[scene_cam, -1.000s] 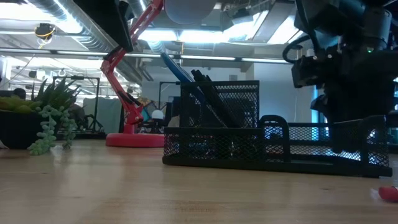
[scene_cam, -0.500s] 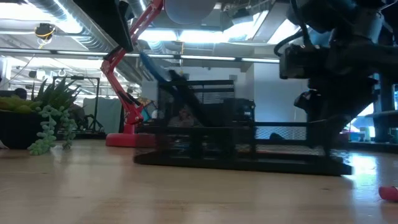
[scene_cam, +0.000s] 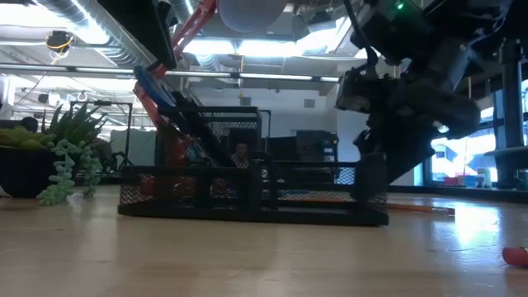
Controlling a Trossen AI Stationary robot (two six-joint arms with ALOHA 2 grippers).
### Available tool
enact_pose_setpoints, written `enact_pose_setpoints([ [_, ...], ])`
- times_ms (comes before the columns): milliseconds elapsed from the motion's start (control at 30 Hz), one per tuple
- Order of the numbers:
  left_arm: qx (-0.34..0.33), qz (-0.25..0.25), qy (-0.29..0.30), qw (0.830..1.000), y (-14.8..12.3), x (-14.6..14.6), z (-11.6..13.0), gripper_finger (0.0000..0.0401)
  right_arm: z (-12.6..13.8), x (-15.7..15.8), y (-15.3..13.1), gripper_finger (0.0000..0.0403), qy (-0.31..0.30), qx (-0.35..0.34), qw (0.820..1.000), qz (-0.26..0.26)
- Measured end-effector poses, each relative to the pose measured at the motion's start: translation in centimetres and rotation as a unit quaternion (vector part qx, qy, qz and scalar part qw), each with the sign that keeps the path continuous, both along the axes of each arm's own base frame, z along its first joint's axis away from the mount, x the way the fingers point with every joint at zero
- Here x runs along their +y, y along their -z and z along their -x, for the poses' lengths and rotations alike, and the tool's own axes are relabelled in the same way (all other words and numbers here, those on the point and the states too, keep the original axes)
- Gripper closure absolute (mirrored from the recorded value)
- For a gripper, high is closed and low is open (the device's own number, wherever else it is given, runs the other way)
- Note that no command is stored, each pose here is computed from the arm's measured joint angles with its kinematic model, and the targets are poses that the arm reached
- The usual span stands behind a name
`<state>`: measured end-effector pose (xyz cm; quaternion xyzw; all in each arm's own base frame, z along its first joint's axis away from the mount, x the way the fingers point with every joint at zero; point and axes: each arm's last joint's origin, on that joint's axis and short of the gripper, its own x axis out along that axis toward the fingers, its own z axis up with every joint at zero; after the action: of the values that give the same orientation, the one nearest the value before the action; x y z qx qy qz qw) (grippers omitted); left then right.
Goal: Pick and place office supplies into organizer
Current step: Adjust the desk organizer on the table, then put the top orange pencil into the desk organizer
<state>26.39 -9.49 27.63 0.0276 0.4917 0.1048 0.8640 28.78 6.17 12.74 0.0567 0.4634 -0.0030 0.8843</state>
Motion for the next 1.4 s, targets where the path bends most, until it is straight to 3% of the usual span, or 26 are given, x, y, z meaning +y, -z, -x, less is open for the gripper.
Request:
enact_pose_setpoints([
  [267,0.0,0.0,0.0,1.0,0.0,0.0,0.0,0.0285,-0.9,0.0,-0.6,0.023,-0.016,-0.056,0.998,0.004],
  [600,-0.001,-0.002,-0.001,1.0,0.0,0.0,0.0,0.0285,-1.0,0.0,-0.6,0.023,-0.019,-0.061,0.998,0.006],
  [800,-0.002,-0.004,-0.002,1.0,0.0,0.0,0.0,0.0285,-0.4,-0.1,-0.5,0.023,-0.014,-0.019,1.0,0.009],
  [933,-0.001,-0.007,0.001,1.0,0.0,0.0,0.0,0.0285,-0.9,0.0,-1.9,0.023,-0.004,0.041,0.999,0.018],
  [1033,-0.002,-0.009,0.006,1.0,0.0,0.0,0.0,0.0285,-1.3,0.0,-3.5,0.023,0.027,0.082,0.996,0.024],
  [1200,0.0,-0.014,0.011,1.0,0.0,0.0,0.0,0.0285,-1.9,-0.4,-5.7,0.023,0.113,0.117,0.987,-0.01],
  [1400,0.002,-0.018,0.019,1.0,0.0,0.0,0.0,0.0285,-1.1,-1.1,-6.0,0.023,0.182,0.179,0.967,-0.02],
])
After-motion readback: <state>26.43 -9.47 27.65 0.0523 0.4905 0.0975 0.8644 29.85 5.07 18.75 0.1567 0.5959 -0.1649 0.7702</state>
